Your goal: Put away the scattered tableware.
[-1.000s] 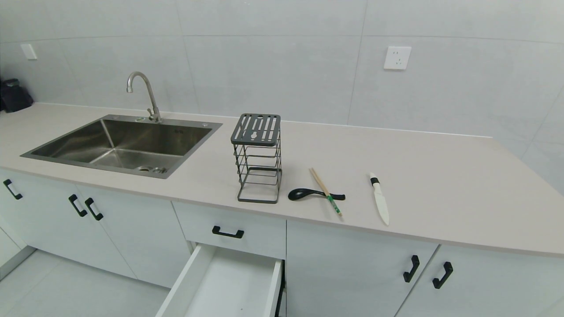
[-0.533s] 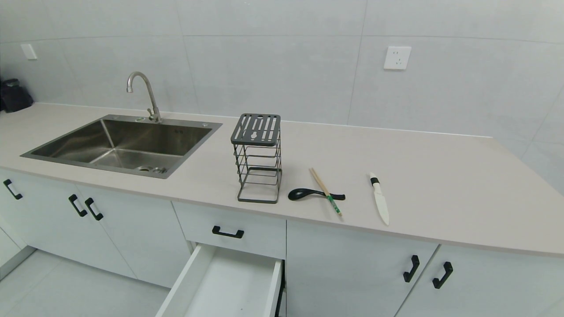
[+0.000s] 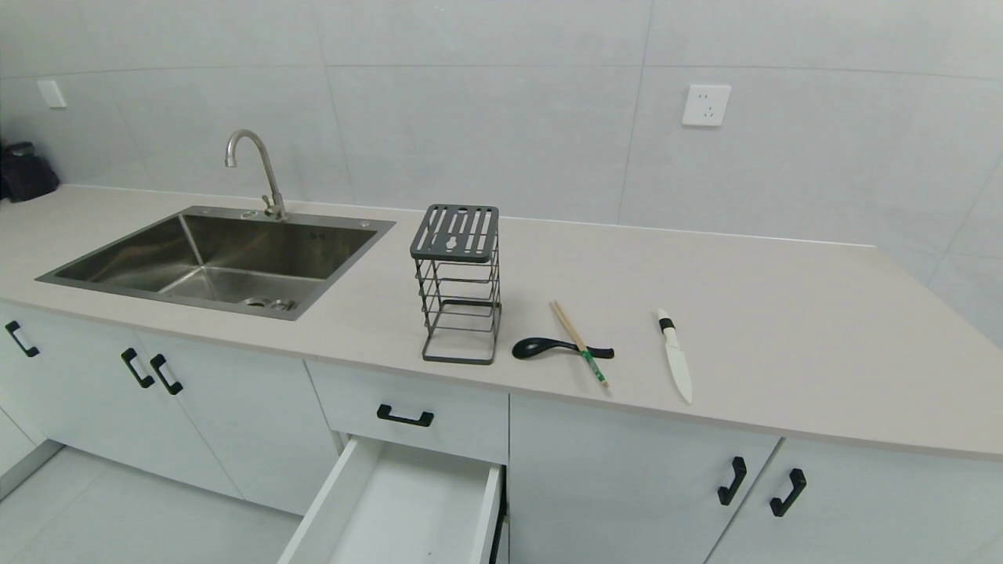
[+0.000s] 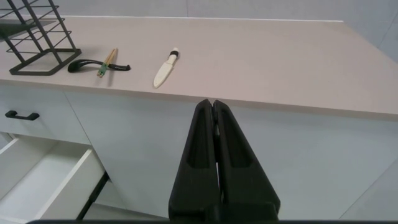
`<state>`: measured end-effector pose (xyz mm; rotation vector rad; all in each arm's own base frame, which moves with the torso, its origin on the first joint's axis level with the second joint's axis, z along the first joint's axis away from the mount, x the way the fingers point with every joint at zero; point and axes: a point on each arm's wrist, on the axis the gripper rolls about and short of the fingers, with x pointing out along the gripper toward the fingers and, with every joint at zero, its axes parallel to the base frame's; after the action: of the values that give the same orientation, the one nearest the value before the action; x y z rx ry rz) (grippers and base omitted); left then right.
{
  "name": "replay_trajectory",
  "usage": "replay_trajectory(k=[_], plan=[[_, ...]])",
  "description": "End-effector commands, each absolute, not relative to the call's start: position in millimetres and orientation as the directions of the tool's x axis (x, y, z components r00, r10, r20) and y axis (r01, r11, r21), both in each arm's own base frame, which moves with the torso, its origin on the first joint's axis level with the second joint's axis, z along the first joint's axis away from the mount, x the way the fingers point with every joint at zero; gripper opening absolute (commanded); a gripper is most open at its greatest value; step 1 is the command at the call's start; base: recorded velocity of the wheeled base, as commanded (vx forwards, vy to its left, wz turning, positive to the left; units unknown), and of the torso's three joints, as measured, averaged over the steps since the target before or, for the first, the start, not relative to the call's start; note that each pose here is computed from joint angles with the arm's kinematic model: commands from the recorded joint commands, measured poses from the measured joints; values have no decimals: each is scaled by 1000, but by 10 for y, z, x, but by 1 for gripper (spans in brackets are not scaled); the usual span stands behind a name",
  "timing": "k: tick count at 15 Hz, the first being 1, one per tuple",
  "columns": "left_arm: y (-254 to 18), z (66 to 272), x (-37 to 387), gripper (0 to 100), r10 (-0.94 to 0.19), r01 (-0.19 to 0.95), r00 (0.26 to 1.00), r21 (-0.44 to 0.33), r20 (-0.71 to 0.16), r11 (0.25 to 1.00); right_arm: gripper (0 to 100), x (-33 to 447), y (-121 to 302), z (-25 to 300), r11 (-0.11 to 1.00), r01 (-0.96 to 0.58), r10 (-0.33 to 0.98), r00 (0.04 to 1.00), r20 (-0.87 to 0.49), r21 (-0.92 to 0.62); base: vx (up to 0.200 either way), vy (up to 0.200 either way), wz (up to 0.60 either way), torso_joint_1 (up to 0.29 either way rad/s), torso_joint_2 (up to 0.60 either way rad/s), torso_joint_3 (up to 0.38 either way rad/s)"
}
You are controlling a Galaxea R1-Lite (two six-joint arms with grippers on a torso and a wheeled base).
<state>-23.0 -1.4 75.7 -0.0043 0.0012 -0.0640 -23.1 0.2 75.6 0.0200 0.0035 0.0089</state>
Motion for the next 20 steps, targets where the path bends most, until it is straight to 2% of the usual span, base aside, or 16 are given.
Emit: replay_trajectory(k=[1, 6, 12, 13, 14, 15, 16, 18, 20], plan=[[-14, 756, -228, 100, -66, 66, 998, -5, -3, 998, 0, -230, 2, 755, 1000, -9, 9, 1000, -5, 20, 0, 0, 0, 222, -7, 217], [-14, 756, -228, 100, -64, 64, 998, -5, -3, 998, 0, -230, 2, 755, 1000, -11, 11, 1000, -5, 20, 0, 0, 0, 287, -14, 251], [-14, 756, -228, 100, -64, 64, 998, -5, -3, 998, 0, -230, 3, 755, 1000, -14, 14, 1000, -5, 6, 0, 0, 0, 28, -4, 26], [-14, 756, -228, 100, -64, 64, 998, -5, -3, 998, 0, -253, 6, 871, 1000, -28, 28, 998, 64, 9, 0, 0, 0, 0, 0, 0], [-14, 756, -228, 100, -64, 64, 998, -5, -3, 998, 0, -316, 10, 1211, 1000, -25, 25, 982, 189, 0, 0, 0, 0, 0, 0, 0], [-14, 756, -228, 100, -64, 64, 998, -5, -3, 998, 0, -323, 17, 1479, 999, -48, 49, 974, 222, -13, 0, 0, 0, 0, 0, 0], [-14, 756, -228, 100, -64, 64, 998, -5, -3, 998, 0, -339, 38, 1746, 989, -142, 148, 960, 239, -45, 0, 0, 0, 0, 0, 0], [-14, 756, -228, 100, -64, 64, 998, -5, -3, 998, 0, -267, 67, 1750, 957, -286, 289, 951, 108, -42, 0, 0, 0, 0, 0, 0], [-14, 756, -228, 100, -64, 64, 998, -5, -3, 998, 0, -100, 84, 1769, 929, -370, 370, 929, 9, -14, 0, 0, 0, 0, 0, 0]])
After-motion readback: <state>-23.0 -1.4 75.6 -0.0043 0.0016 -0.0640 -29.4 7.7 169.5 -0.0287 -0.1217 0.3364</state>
